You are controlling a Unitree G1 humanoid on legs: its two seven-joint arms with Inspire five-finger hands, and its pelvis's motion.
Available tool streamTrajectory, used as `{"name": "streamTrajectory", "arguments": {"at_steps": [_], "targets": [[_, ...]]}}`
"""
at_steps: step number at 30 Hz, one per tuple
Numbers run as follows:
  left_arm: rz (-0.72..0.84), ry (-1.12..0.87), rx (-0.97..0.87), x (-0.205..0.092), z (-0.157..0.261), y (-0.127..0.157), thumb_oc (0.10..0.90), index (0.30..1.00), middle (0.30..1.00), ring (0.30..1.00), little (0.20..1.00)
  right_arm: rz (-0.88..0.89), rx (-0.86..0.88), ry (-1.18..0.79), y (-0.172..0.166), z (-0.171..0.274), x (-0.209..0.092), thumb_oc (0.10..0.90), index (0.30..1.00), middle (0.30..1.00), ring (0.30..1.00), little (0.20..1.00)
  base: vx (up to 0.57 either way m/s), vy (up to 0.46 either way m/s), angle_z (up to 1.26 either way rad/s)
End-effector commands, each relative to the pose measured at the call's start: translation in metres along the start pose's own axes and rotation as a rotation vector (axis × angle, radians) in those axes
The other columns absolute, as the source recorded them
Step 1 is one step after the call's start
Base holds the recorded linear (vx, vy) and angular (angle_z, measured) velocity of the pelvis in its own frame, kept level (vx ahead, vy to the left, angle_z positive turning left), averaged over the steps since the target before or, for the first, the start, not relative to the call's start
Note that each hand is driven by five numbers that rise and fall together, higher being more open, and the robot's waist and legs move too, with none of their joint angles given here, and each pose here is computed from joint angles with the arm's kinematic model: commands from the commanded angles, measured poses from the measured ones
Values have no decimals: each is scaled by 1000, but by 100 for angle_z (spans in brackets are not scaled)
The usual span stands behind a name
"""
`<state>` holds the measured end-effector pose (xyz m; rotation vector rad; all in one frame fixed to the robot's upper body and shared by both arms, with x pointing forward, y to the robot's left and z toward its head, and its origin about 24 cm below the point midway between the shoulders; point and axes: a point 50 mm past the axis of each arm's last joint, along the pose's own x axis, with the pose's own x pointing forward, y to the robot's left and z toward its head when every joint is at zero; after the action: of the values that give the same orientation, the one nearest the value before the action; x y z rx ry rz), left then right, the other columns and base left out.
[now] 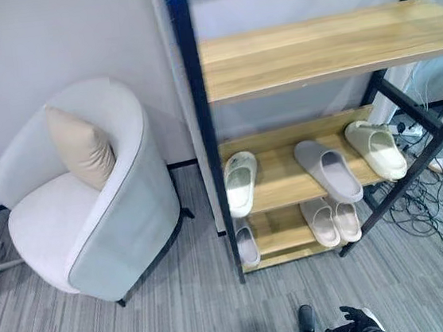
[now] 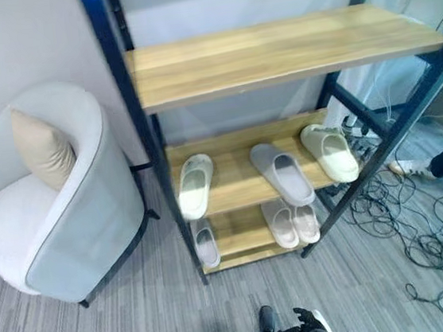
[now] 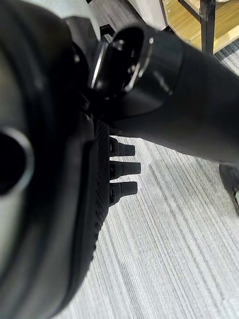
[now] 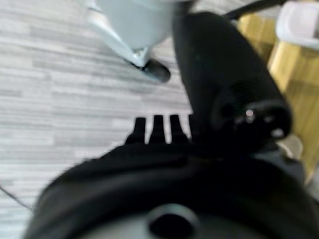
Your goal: Arrange the slippers neatly on the shoe rack.
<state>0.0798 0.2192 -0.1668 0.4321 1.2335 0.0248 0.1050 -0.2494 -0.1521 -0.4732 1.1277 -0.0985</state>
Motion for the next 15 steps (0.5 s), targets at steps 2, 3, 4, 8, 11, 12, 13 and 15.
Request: {"name": "streamTrajectory", "arguments": {"at_steps": [2, 3, 4, 8, 11, 12, 13, 15], "targets": [[-5, -92, -55, 2, 31, -6, 800, 900, 900, 900, 900, 8, -35, -36, -7, 8, 2, 800, 900, 900, 900, 900, 140, -386, 6], [-6, -103, -65, 2, 35, -6, 800, 900, 900, 900, 900, 4, -26, -45, -8, 10, 2, 800, 900, 900, 900, 900, 63, -334, 17], [-7, -122, -64, 2, 41, -6, 800, 900, 900, 900, 900, -3, -16, -57, -9, 14, 3, 800, 900, 900, 900, 900, 41, -303, 14], [-12, -192, -53, 2, 63, -4, 800, 900, 900, 900, 900, -35, 2, -63, -16, 15, 3, 800, 900, 900, 900, 900, 68, -283, 28], [-30, -213, -6, 2, 71, -9, 800, 900, 900, 900, 900, -45, 5, -56, -18, 11, 3, 800, 900, 900, 900, 900, 112, -167, 49], [-35, -216, 3, 2, 71, -10, 800, 900, 900, 900, 900, -45, 5, -53, -17, 10, 2, 800, 900, 900, 900, 900, 106, -85, 61], [-39, -223, 9, 1, 73, -11, 800, 900, 900, 900, 900, -43, 2, -50, -15, 9, 2, 800, 900, 900, 900, 900, 84, -45, 64], [-37, -223, 7, 1, 73, -11, 800, 900, 900, 900, 900, -45, -2, -49, -14, 10, 2, 800, 900, 900, 900, 900, 80, -1, 41]]}}
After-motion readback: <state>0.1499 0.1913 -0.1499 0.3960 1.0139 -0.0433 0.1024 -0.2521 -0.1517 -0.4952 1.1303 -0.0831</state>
